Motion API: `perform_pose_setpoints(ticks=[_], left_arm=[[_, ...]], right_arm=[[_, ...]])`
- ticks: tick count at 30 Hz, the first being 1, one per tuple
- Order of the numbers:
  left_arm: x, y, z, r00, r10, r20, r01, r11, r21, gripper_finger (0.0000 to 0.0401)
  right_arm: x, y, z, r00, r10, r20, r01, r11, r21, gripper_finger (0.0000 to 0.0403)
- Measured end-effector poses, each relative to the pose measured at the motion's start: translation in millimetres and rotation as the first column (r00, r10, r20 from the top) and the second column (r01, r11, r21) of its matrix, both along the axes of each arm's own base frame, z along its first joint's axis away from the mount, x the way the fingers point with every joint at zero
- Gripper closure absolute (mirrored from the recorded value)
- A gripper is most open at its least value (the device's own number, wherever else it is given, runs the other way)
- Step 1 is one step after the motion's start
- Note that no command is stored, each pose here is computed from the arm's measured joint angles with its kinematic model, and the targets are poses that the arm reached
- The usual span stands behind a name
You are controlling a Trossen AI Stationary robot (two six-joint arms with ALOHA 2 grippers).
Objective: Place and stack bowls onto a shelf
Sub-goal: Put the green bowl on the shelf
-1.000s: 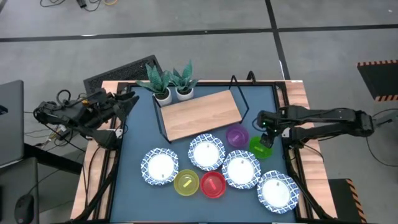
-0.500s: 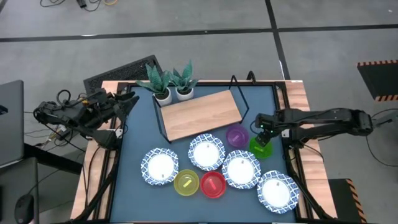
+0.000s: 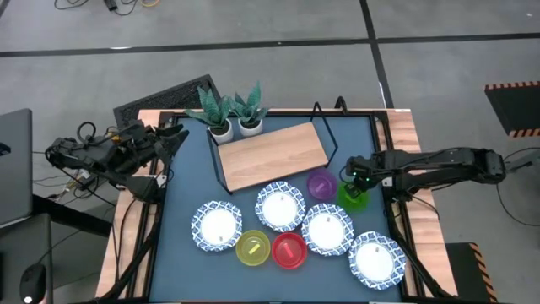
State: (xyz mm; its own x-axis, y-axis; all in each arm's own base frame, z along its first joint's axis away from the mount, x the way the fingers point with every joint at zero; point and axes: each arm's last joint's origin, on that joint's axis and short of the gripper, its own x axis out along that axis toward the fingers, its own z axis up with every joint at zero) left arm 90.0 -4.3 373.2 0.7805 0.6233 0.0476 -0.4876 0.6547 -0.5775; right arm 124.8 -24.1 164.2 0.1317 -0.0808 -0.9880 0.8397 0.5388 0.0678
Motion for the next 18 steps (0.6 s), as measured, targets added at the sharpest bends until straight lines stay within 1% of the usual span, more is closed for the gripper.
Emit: perform_pose_setpoints(ticks=[1, 2, 6, 10, 13, 15, 18], left_arm=[[0.0, 0.0, -0.1, 1.000, 0.000, -0.002, 0.000, 1.000, 0.001, 0.0122], [0.0, 0.0, -0.5, 1.000, 0.001, -0.005, -0.001, 1.000, 0.002, 0.0122], [-0.1, 0.3, -1.6, 1.000, 0.013, -0.019, -0.013, 1.000, 0.005, 0.0122], [-0.2, 0.3, -1.7, 1.000, 0.016, -0.019, -0.016, 1.000, 0.005, 0.0122], [-0.2, 0.3, -1.7, 1.000, 0.016, -0.019, -0.016, 1.000, 0.004, 0.0122], [-0.2, 0.3, -1.7, 1.000, 0.016, -0.018, -0.016, 1.000, 0.004, 0.0122], [-0.2, 0.3, -1.7, 1.000, 0.016, -0.017, -0.016, 1.000, 0.003, 0.0122]], right_arm=[[0.2, 0.0, 0.2, 1.000, -0.016, 0.005, 0.016, 1.000, 0.003, 0.0375], [0.1, 0.1, 0.3, 0.999, -0.033, 0.006, 0.033, 0.999, 0.007, 0.0380], [3.4, -0.5, 8.6, 0.996, -0.091, 0.024, 0.091, 0.996, 0.016, 0.0372], [10.0, -3.4, 29.7, 0.992, -0.107, 0.068, 0.107, 0.994, 0.002, 0.0380], [11.0, -6.6, 52.2, 0.989, -0.128, 0.067, 0.128, 0.992, 0.007, 0.0380], [11.3, -7.9, 72.5, 0.987, -0.140, 0.077, 0.139, 0.990, 0.018, 0.0380], [14.3, -8.0, 114.6, 0.976, -0.142, 0.164, 0.136, 0.990, 0.047, 0.0380]])
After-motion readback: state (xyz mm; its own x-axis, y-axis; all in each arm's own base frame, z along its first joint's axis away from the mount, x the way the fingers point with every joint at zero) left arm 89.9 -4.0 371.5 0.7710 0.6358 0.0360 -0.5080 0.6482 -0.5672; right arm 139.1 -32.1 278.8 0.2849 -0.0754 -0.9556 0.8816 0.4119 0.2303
